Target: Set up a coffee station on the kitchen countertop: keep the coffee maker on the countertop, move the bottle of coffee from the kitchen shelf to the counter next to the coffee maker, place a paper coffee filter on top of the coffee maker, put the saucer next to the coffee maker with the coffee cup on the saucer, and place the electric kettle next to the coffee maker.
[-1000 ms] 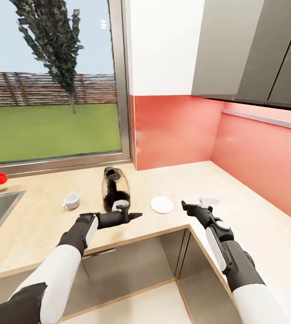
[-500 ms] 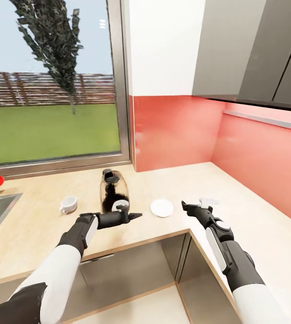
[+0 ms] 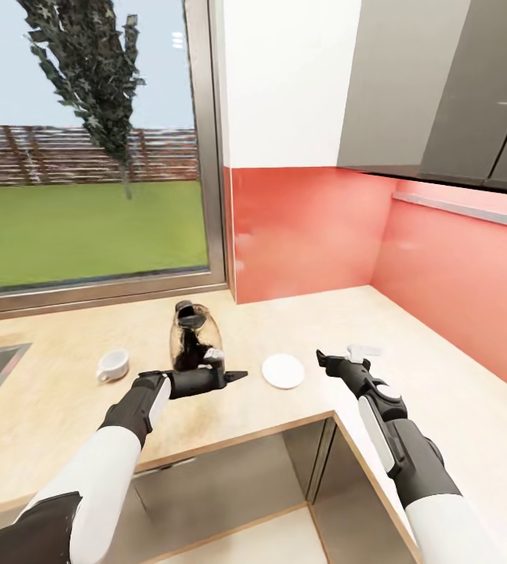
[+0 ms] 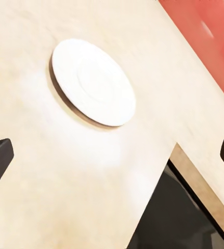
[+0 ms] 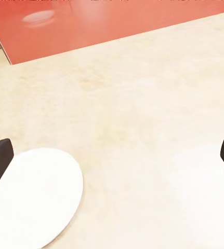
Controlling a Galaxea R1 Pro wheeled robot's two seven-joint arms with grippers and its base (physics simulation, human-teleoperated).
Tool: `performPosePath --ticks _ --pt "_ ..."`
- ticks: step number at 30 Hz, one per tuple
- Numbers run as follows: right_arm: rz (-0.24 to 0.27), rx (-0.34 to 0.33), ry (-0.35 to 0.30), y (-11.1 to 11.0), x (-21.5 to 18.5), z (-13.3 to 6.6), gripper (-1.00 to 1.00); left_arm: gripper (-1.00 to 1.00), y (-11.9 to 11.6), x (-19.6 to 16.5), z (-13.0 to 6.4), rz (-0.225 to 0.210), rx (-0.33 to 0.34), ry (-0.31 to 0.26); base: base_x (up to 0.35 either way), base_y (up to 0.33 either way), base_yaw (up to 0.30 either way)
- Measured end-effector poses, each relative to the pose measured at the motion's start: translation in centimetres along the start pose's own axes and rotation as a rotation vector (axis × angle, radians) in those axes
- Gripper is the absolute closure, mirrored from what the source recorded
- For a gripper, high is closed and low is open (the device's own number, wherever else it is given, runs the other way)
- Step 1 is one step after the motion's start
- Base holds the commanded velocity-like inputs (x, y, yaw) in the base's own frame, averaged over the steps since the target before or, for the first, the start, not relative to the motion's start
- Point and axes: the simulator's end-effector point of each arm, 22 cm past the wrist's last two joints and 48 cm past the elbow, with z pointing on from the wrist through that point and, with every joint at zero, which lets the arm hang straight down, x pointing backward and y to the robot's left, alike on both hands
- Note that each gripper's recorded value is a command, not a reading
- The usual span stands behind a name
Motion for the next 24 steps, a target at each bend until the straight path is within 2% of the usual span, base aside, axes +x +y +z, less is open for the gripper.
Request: performPosePath --ticks 4,6,9,13,19,24 --pt "0.0 0.0 -0.001 0.0 0.0 0.0 -1.0 -1.0 -0.2 0.0 0.1 -0.004 0.005 -0.003 0.055 -0.028 0.0" --pt "0.0 0.0 0.0 0.0 0.0 0.0 -1.0 -1.0 -0.7 -0.4 0.4 0.005 0.017 -0.023 0.007 -0.004 0.0" --pt "-0.001 0.001 0.003 0.0 0.1 0.0 -1.0 -1.0 -2.2 -1.9 1.2 0.051 0.046 -0.104 0.003 -0.001 0.0" --pt "0.0 0.005 0.004 -0.2 0.2 0.1 -1.0 -1.0 -3.2 -3.7 1.9 0.101 0.043 -0.197 0.0 0.0 0.0" --pt "0.0 0.005 0.005 -0.2 0.2 0.1 -1.0 -1.0 -2.9 -2.8 2.2 0.088 0.041 -0.183 0.0 0.0 -0.025" --pt "0.002 0.007 0.019 -0.2 0.9 0.2 -1.0 -1.0 -2.6 -2.1 2.3 0.074 0.039 -0.169 0.0 0.0 -0.214"
